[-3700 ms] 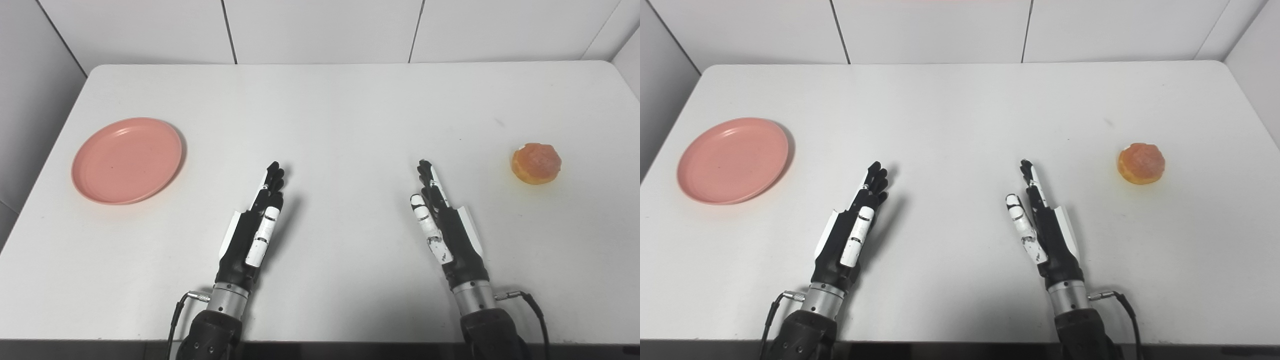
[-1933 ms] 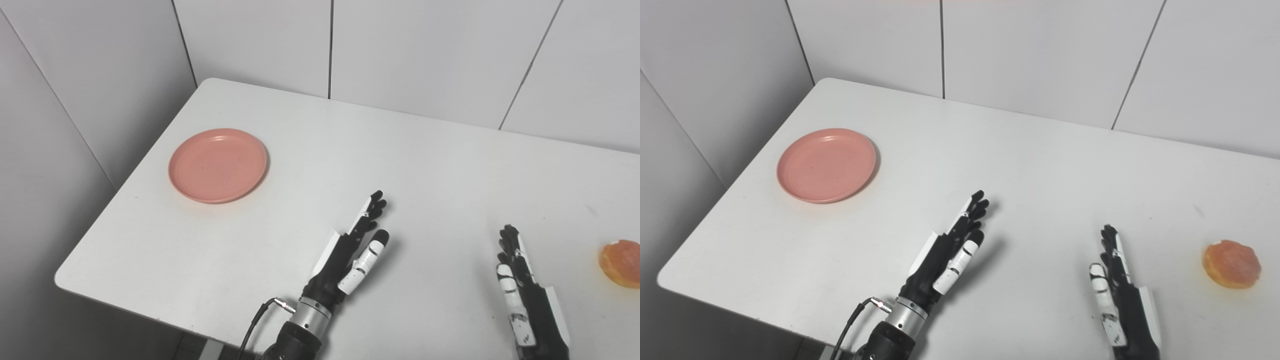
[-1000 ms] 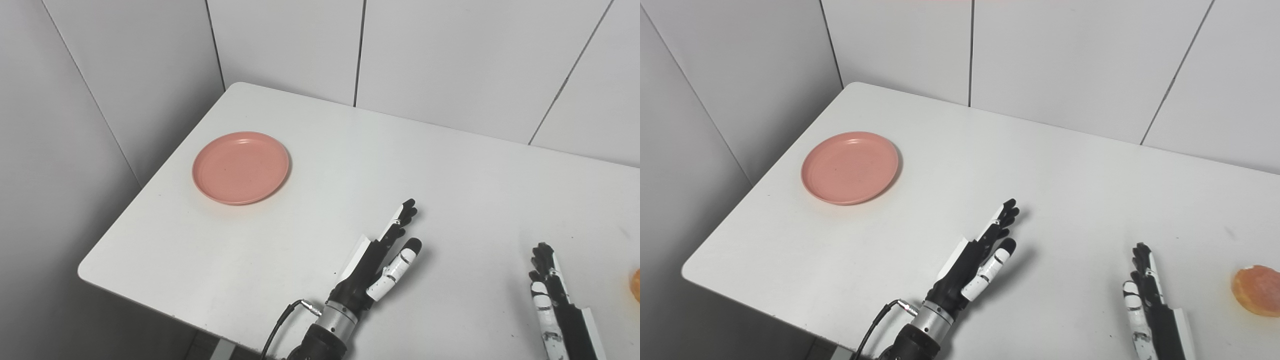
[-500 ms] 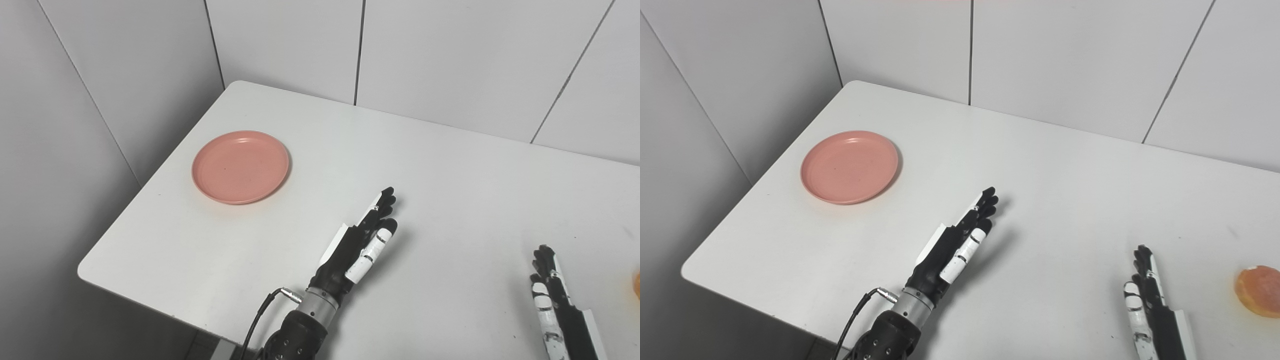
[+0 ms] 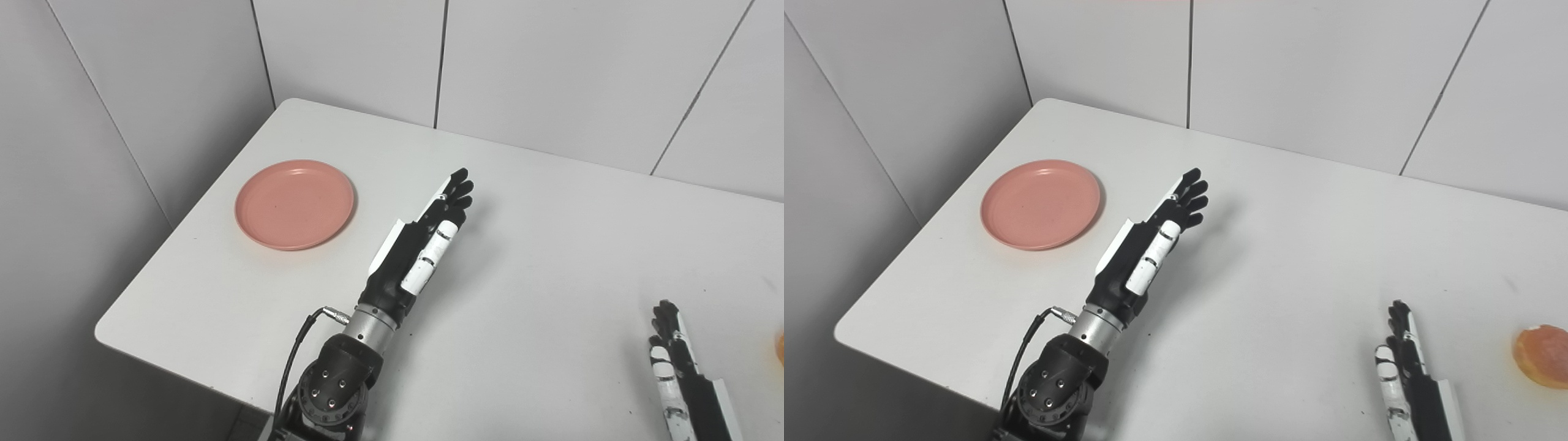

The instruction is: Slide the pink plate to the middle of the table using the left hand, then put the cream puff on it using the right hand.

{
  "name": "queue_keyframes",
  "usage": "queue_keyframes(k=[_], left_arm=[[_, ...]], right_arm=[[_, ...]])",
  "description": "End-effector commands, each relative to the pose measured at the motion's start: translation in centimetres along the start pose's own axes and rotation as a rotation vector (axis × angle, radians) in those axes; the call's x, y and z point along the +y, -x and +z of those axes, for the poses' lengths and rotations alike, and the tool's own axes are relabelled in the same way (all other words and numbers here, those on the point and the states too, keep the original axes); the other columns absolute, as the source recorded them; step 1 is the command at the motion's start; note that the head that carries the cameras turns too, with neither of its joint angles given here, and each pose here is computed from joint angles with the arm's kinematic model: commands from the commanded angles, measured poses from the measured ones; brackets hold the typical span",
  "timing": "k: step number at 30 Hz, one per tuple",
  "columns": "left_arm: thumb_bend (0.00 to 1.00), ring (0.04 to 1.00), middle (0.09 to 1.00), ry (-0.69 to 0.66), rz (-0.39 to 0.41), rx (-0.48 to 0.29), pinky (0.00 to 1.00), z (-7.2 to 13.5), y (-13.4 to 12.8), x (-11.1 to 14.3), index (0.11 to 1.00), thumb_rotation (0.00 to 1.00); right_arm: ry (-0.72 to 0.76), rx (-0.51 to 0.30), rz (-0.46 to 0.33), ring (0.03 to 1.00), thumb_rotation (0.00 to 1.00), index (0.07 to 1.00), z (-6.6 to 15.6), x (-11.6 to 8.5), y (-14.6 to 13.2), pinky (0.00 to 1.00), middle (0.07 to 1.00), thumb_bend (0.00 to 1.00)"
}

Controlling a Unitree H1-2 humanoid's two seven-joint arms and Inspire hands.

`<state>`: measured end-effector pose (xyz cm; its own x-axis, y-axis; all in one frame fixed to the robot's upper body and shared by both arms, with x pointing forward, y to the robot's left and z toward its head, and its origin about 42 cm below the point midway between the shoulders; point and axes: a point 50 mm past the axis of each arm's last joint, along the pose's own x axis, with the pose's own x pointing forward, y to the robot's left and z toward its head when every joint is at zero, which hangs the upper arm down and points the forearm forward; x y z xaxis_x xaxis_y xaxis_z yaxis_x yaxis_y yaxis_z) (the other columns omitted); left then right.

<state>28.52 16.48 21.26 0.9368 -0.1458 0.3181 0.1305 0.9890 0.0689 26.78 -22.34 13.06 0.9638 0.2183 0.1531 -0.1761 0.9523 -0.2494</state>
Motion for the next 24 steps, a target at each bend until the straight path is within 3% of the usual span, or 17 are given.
queue_keyframes(k=[1, 9, 20, 24], left_arm=[[0.50, 0.951, 0.970, 0.005, 0.001, -0.102, 0.95, 2.6, -1.0, 0.6, 0.955, 1.00], [0.44, 0.937, 0.948, 0.018, 0.066, -0.166, 0.94, 5.3, -2.3, 3.7, 0.934, 1.00], [0.51, 0.922, 0.928, -0.051, 0.167, -0.192, 0.92, 6.4, -3.9, 8.2, 0.910, 1.00], [0.48, 0.917, 0.921, -0.045, 0.205, -0.197, 0.91, 6.7, -4.4, 9.7, 0.904, 1.00]], right_arm=[[-0.010, -0.006, -0.006, 1.000, 1.00, 1.000, 0.2, 0.1, 0.2, 1.00, 1.000, 0.00], [0.004, -0.005, -0.009, 1.000, 1.00, 1.000, 0.3, 0.0, 0.2, 1.00, 1.000, 0.00], [-0.021, -0.003, 0.003, 1.000, 1.00, 1.000, 0.2, -0.1, 0.1, 1.00, 1.000, 0.00], [-0.009, -0.002, -0.005, 1.000, 1.00, 1.000, 0.3, -0.2, 0.1, 1.00, 1.000, 0.00]])
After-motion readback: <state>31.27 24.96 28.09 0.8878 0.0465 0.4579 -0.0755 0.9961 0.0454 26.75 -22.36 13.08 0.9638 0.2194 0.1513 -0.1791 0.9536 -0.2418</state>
